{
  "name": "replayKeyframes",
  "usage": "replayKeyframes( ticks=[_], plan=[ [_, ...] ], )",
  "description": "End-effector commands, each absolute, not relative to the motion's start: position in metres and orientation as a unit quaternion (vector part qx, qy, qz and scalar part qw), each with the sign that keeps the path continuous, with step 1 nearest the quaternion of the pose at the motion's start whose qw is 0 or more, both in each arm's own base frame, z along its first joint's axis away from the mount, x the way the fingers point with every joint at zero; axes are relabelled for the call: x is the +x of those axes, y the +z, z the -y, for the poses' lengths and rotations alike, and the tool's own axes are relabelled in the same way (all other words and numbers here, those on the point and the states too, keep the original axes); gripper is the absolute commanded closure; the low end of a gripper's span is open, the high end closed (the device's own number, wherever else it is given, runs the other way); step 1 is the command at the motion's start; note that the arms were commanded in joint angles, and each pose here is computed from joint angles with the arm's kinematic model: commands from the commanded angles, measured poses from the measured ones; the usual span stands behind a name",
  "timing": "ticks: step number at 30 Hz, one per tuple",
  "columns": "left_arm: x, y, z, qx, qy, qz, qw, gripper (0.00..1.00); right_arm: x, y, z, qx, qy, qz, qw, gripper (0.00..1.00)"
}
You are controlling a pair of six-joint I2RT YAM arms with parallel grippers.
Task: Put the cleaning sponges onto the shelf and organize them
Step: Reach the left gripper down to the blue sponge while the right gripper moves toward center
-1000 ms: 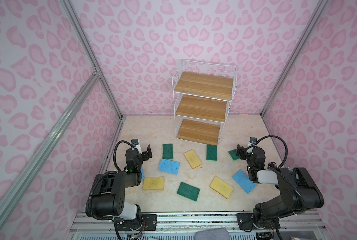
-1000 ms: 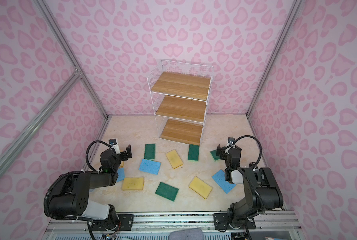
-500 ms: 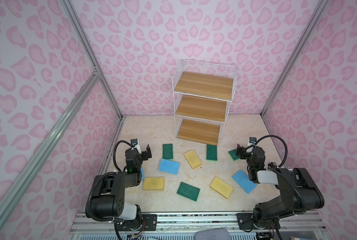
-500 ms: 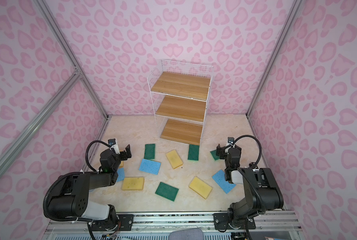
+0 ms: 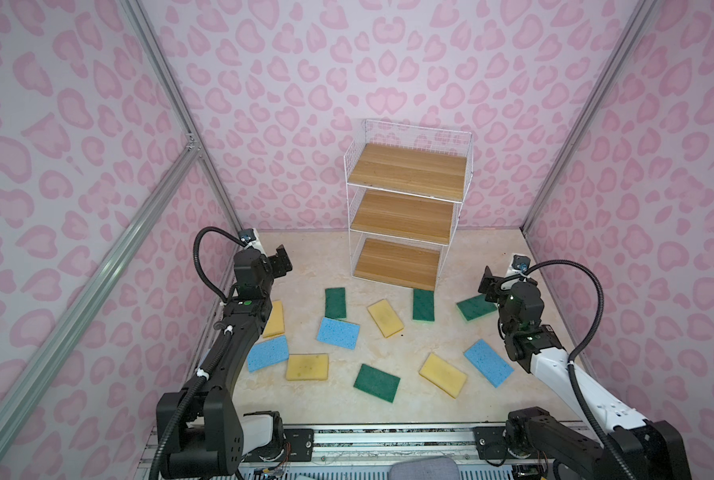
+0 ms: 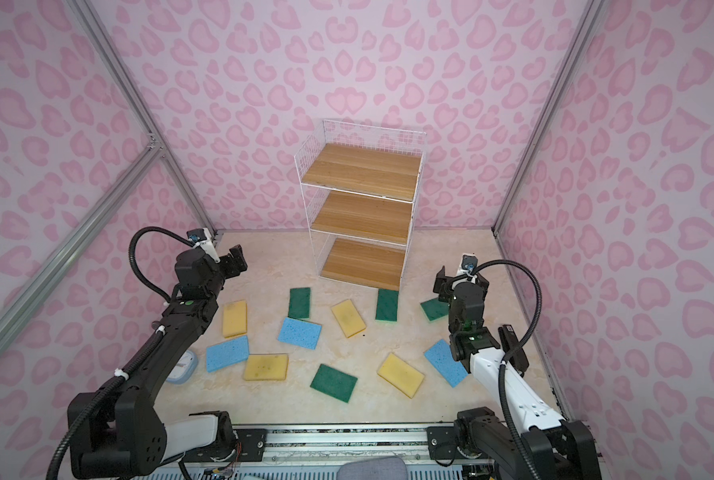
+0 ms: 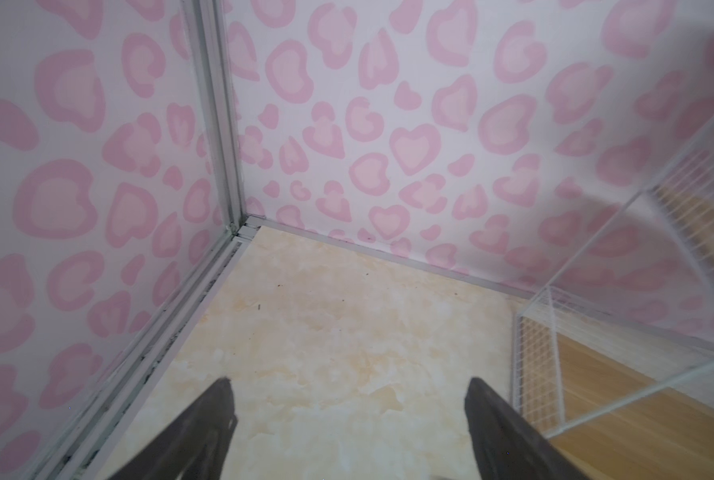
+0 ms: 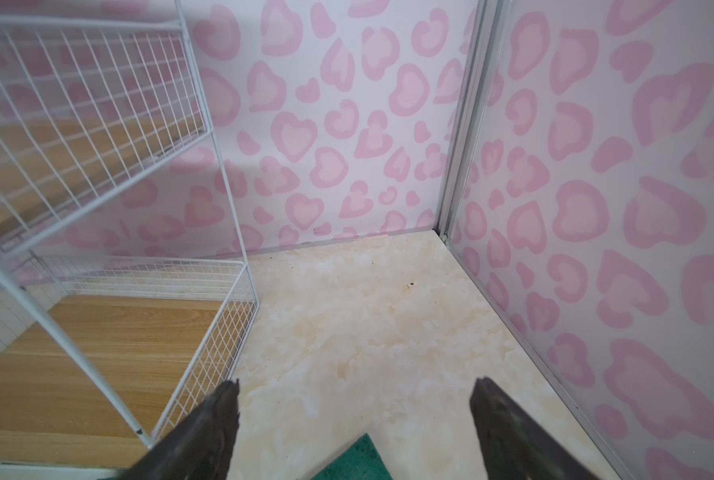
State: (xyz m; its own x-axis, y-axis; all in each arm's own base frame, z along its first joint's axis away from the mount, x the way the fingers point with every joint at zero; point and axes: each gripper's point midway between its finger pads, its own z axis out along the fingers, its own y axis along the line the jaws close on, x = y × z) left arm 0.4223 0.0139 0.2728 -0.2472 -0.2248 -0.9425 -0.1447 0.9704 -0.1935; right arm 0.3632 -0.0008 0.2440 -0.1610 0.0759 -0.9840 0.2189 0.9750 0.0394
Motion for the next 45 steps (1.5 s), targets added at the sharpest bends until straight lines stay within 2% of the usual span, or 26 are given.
replayKeyframes(
  ticks=[1, 5, 9, 11, 17, 22, 28, 37, 45],
  plan=[
    [0.402, 0.268, 0.022, -0.1, -0.081, -0.822, 0.555, 0.13, 0.348, 0.225, -0.011, 0.098, -0.014, -0.806, 0.583, 0.14],
    [0.381, 0.265, 0.061, -0.069, -0.104, -0.841, 0.526, 0.13, 0.337, 0.232, -0.035, 0.085, 0.052, -0.818, 0.567, 0.15],
    [0.355, 0.237, 0.096, -0.041, -0.127, -0.869, 0.477, 0.19, 0.324, 0.228, -0.077, 0.04, 0.114, -0.833, 0.54, 0.17],
    [0.341, 0.217, 0.106, -0.027, -0.122, -0.884, 0.45, 0.15, 0.318, 0.224, -0.097, 0.019, 0.136, -0.839, 0.527, 0.2],
    [0.313, 0.174, 0.091, -0.068, -0.095, -0.899, 0.422, 0.17, 0.298, 0.202, -0.164, -0.056, 0.189, -0.855, 0.479, 0.22],
    [0.317, 0.137, 0.083, -0.097, -0.061, -0.917, 0.382, 0.3, 0.293, 0.191, -0.195, -0.08, 0.218, -0.855, 0.463, 0.23],
    [0.328, 0.095, 0.101, -0.085, -0.073, -0.938, 0.328, 0.5, 0.295, 0.179, -0.204, -0.087, 0.23, -0.859, 0.449, 0.22],
    [0.333, 0.073, 0.1, -0.088, -0.075, -0.946, 0.303, 0.53, 0.288, 0.164, -0.203, -0.089, 0.241, -0.867, 0.427, 0.22],
    [0.33, 0.052, 0.106, -0.096, -0.131, -0.946, 0.281, 0.53, 0.293, 0.16, -0.192, -0.071, 0.264, -0.868, 0.414, 0.21]
  ],
)
